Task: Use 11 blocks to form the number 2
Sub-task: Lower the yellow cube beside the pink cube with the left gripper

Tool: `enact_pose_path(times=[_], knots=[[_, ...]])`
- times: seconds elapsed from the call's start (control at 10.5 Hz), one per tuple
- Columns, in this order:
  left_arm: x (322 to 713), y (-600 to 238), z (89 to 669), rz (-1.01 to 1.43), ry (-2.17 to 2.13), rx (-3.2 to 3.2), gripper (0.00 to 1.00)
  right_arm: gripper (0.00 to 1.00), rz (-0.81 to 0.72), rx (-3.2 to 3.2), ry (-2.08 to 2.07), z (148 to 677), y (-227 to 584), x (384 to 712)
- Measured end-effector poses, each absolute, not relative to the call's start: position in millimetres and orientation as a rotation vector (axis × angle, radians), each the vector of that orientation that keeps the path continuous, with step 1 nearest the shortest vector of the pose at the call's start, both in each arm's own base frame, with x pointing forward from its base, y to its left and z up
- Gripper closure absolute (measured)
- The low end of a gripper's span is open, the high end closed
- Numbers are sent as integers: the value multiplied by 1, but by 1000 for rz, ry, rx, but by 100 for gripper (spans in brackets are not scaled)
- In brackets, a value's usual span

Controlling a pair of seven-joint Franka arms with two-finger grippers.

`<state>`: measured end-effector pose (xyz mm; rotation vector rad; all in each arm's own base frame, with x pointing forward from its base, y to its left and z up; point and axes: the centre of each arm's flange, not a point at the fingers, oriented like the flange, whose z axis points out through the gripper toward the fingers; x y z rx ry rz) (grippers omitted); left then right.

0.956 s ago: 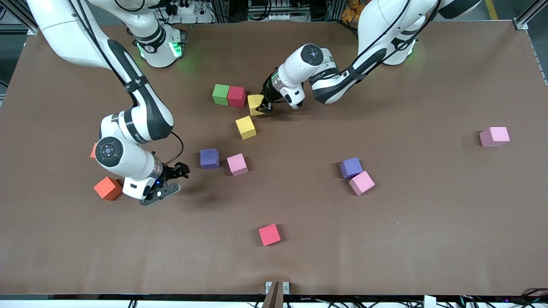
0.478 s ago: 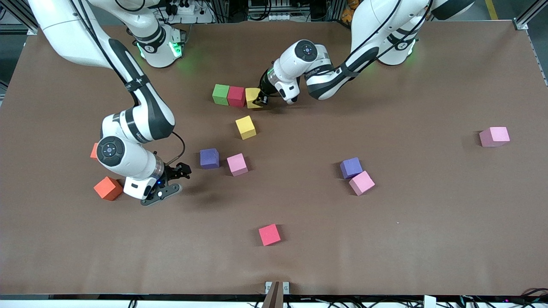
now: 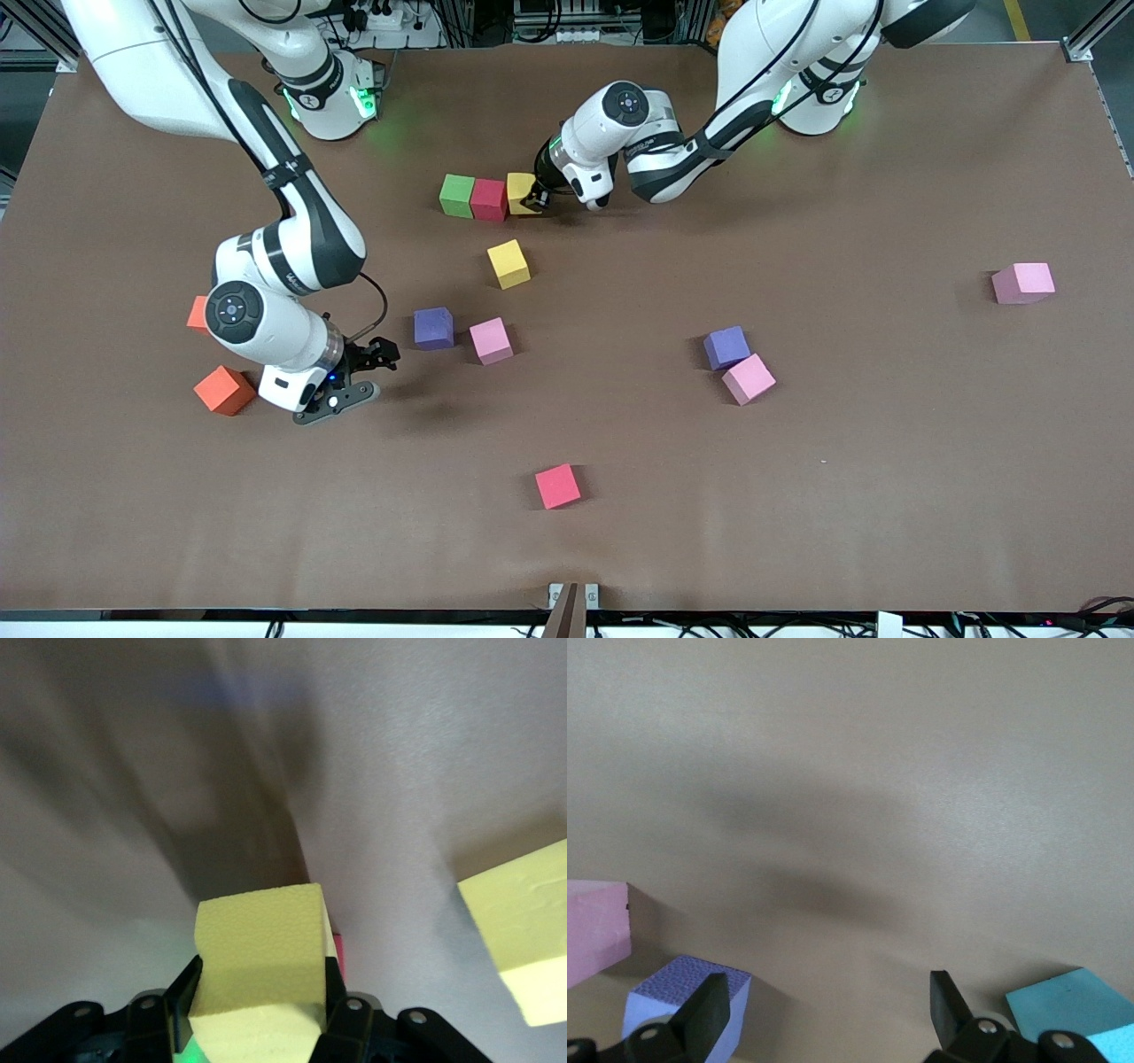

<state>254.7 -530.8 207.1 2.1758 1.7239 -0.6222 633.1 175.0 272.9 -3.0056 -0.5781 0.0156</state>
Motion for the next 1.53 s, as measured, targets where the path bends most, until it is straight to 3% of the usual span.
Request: enact_pose_path(times=[1.05,1.53], knots=[[262,-542,191,-633,1710,2180,45,0,16,-3004,-588,273,182,631],[269,-538,186,-579,1646,2221,39,0,14,-3004,-587,273,182,631]])
